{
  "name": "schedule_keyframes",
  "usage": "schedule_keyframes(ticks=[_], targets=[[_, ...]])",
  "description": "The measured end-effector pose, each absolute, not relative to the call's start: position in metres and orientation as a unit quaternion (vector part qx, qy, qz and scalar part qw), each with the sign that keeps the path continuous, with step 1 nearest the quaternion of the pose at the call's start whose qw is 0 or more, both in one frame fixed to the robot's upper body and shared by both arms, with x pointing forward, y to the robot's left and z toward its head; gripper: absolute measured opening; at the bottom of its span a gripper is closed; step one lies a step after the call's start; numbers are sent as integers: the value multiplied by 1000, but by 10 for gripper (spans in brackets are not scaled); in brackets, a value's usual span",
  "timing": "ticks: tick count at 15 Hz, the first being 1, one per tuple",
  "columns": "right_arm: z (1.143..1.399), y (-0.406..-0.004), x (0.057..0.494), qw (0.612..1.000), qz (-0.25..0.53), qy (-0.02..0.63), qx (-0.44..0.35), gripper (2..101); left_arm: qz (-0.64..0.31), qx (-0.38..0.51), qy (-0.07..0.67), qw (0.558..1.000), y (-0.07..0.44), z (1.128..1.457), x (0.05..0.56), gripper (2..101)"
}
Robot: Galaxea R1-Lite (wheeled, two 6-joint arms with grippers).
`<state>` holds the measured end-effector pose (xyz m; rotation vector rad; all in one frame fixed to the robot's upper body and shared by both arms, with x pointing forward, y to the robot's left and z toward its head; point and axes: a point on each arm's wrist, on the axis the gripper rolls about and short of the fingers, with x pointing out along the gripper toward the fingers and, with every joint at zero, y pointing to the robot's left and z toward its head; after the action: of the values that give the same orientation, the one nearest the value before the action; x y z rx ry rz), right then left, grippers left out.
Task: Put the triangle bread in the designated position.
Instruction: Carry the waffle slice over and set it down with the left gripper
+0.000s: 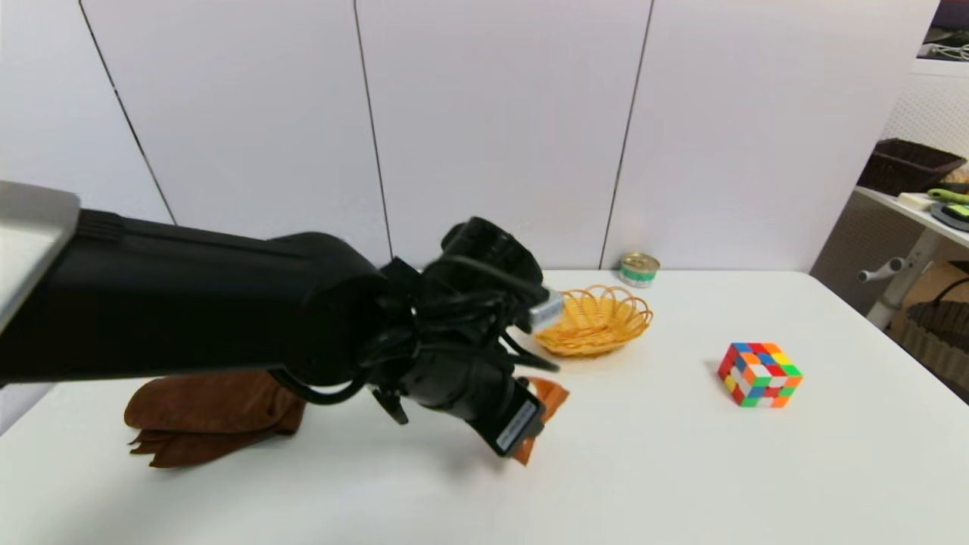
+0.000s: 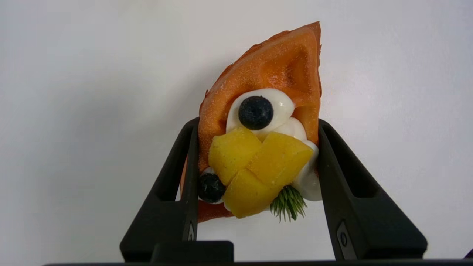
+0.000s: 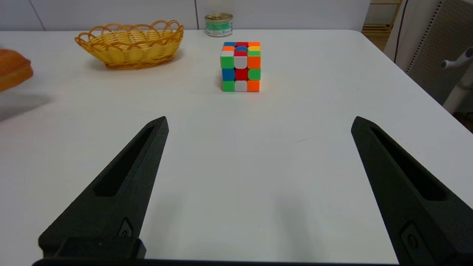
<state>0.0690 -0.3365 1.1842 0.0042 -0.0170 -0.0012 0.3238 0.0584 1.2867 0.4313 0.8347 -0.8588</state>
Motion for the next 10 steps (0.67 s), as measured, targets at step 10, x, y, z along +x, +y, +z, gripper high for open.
schedule_keyframes(ticks=[10], targets=[[1184,-336,69,1000,-1,-9,2,980,-150,155,176,961,243,1375,459,518]])
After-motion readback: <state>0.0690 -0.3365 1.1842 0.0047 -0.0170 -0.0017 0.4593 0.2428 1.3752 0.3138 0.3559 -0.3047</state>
